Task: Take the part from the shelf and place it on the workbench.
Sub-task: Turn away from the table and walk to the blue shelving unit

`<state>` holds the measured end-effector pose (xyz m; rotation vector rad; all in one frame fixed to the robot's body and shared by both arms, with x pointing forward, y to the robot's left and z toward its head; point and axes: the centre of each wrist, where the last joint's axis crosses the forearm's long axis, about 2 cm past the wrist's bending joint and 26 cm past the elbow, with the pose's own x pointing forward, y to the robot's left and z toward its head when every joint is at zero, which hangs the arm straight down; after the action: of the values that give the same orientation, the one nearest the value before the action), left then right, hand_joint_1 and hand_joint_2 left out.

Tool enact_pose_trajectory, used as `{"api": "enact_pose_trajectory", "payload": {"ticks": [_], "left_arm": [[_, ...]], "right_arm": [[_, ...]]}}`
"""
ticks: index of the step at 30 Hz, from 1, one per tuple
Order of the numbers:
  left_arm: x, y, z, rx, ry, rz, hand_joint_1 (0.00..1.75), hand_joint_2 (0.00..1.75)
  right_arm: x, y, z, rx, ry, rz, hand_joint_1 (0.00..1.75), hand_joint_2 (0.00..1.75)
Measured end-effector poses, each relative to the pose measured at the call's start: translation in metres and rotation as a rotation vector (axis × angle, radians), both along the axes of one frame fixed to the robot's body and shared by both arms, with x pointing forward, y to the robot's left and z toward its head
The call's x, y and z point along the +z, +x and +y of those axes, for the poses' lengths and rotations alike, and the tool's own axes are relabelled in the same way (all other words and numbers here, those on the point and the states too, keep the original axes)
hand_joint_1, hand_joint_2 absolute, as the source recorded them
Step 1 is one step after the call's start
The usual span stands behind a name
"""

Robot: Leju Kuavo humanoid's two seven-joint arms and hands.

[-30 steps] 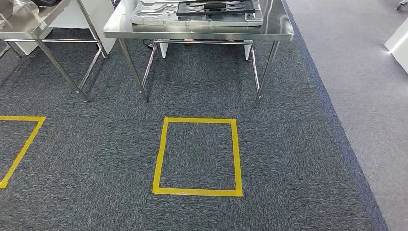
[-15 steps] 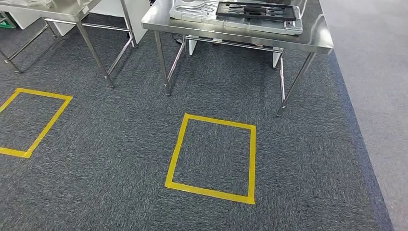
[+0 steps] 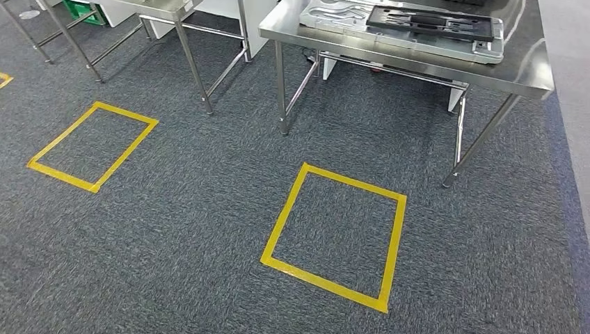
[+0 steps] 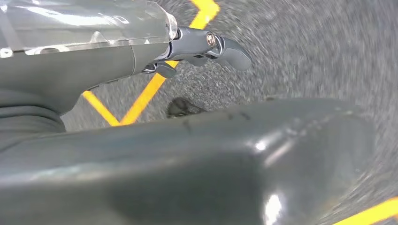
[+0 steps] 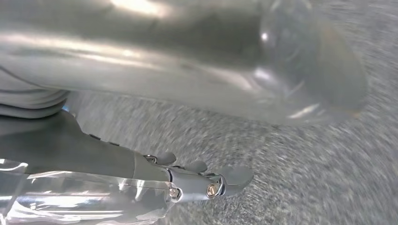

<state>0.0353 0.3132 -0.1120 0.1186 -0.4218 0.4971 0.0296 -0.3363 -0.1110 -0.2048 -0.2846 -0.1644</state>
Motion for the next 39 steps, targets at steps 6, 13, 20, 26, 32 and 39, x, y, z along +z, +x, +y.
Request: {"api": "enact_pose_trajectory", "payload": {"ticks": [6,13,20,26,32,39], "left_arm": [[0.0,-0.001,0.01,0.145,0.007,-0.024,0.0,0.0],[0.001,0.001,0.013,0.183,-0.001,-0.023,0.0,0.0],[0.001,0.001,0.015,0.203,0.004,-0.025,0.0,0.0],[0.001,-0.004,0.025,0.3,0.049,-0.007,0.0,0.0],[0.003,-0.006,0.04,-0.122,0.199,0.14,0.0,0.0],[0.004,-0.005,0.05,-0.351,0.286,0.21,0.0,0.0]], "right_arm": [[0.0,0.003,0.007,-0.363,0.072,-0.086,0.0,0.0],[0.0,0.006,0.01,-0.461,0.097,-0.114,0.0,0.0],[0.0,0.003,0.009,-0.453,0.098,-0.101,0.0,0.0],[0.0,0.005,0.01,-0.402,0.11,-0.104,0.0,0.0],[0.0,0.005,0.011,-0.126,0.095,-0.013,0.0,0.0],[0.001,0.015,0.006,0.134,0.029,0.075,0.0,0.0]]}}
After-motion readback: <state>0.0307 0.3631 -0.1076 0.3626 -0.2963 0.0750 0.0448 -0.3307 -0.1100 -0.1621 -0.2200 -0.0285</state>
